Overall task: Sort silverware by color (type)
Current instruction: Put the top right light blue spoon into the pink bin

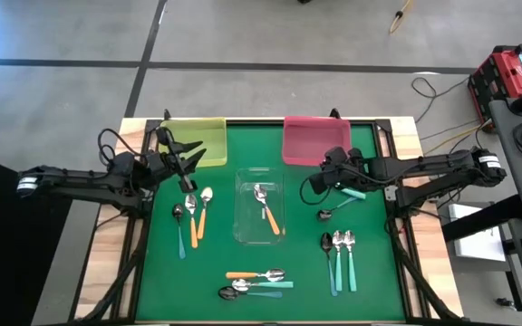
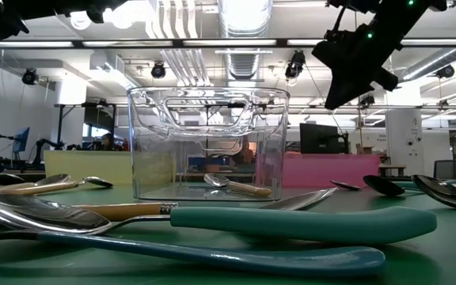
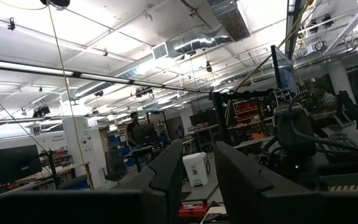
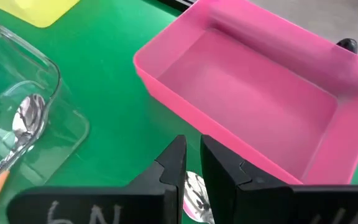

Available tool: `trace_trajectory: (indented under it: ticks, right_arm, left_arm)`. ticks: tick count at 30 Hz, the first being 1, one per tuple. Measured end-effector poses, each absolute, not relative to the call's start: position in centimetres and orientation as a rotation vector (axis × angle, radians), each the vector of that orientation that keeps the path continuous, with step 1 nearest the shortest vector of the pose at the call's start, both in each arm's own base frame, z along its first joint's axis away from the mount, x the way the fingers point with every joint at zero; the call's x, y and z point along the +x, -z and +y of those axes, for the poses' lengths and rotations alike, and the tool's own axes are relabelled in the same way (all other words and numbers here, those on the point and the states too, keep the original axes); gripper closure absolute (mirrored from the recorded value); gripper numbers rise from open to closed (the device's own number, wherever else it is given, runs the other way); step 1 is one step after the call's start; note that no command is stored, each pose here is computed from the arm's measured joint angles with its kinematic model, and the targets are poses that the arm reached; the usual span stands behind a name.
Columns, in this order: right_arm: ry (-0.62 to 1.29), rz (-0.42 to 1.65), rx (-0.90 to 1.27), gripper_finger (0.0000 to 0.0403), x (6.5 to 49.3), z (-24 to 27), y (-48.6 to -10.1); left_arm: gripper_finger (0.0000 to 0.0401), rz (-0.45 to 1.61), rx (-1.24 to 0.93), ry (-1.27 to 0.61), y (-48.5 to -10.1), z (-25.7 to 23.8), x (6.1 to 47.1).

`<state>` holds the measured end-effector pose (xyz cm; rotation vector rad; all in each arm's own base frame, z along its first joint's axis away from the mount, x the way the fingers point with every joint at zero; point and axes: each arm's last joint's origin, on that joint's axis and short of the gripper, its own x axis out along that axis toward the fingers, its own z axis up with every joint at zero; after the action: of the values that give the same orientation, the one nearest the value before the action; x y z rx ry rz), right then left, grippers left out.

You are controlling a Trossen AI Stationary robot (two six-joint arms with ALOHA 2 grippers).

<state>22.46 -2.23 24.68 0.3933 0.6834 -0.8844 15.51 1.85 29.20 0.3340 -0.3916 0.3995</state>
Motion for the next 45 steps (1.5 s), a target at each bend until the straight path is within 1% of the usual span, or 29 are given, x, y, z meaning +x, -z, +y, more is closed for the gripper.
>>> trace_trajectory:
  ticks: [11,22,31,45]
  right_arm:
    - [0.901,0.724,0.407,0.0365,22.1,-3.1,-24.3]
    - [0.801,0.806,0.367,0.0365,22.1,-3.0,-24.2]
    - [0.683,0.897,0.488,0.0365,21.9,-3.8,-23.8]
    - [0.749,1.089,0.525,0.0365,20.0,-4.5,-23.0]
  left_arm:
    - [0.0324,-0.386,0.351,-0.410,-29.2,1.9,15.5]
    - [0.0324,-0.393,0.330,-0.406,-29.2,1.9,15.5]
    - [0.0324,-0.394,0.328,-0.405,-29.2,1.9,15.5]
    - [0.0324,-0.393,0.328,-0.405,-29.2,1.9,15.5]
